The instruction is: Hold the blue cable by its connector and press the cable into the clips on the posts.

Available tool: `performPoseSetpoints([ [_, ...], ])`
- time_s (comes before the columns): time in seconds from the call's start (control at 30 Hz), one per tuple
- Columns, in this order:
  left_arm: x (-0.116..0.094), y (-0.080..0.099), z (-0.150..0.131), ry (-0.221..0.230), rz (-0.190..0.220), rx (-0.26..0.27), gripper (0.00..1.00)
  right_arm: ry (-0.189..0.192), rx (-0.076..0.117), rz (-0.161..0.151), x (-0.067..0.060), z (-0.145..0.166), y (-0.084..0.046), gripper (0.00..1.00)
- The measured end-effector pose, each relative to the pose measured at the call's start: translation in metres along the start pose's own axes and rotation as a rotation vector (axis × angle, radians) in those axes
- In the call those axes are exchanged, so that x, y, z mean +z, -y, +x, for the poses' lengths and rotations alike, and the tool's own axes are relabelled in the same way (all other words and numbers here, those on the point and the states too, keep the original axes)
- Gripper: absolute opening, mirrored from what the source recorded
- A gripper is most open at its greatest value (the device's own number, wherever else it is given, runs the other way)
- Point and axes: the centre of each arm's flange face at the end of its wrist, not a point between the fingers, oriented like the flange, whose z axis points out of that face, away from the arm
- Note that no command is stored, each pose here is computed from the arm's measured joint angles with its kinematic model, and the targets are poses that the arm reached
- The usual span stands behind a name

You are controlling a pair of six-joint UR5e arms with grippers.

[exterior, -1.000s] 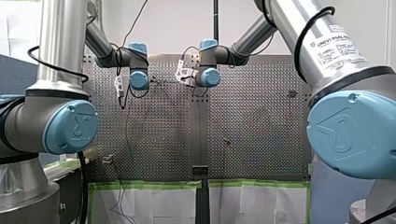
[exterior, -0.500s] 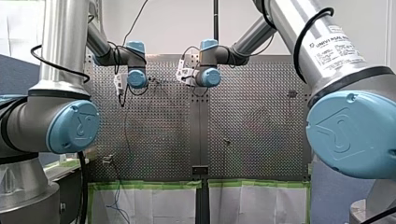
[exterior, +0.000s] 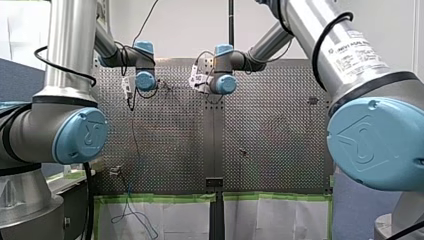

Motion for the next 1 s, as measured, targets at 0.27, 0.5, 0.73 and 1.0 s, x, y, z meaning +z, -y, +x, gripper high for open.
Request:
performPoseSetpoints([
  [0.27,0.014,0.0,0.015,-0.026,0.011,0.005,0.01,0.001,-0.001,-0.003,0.009,-0.007,-0.005,0.0],
  [0.5,0.02,0.001,0.011,-0.019,0.013,-0.003,0.01,-0.021,-0.003,-0.009,0.016,0.004,-0.014,0.0],
  [0.73,0.035,0.003,0.005,-0.016,0.014,-0.015,0.01,-0.036,-0.005,-0.018,0.022,0.01,-0.023,0.0],
  [1.0,0.038,0.0,0.009,-0.034,0.001,-0.009,0.01,-0.036,-0.006,-0.023,0.023,0.01,-0.028,0.0],
])
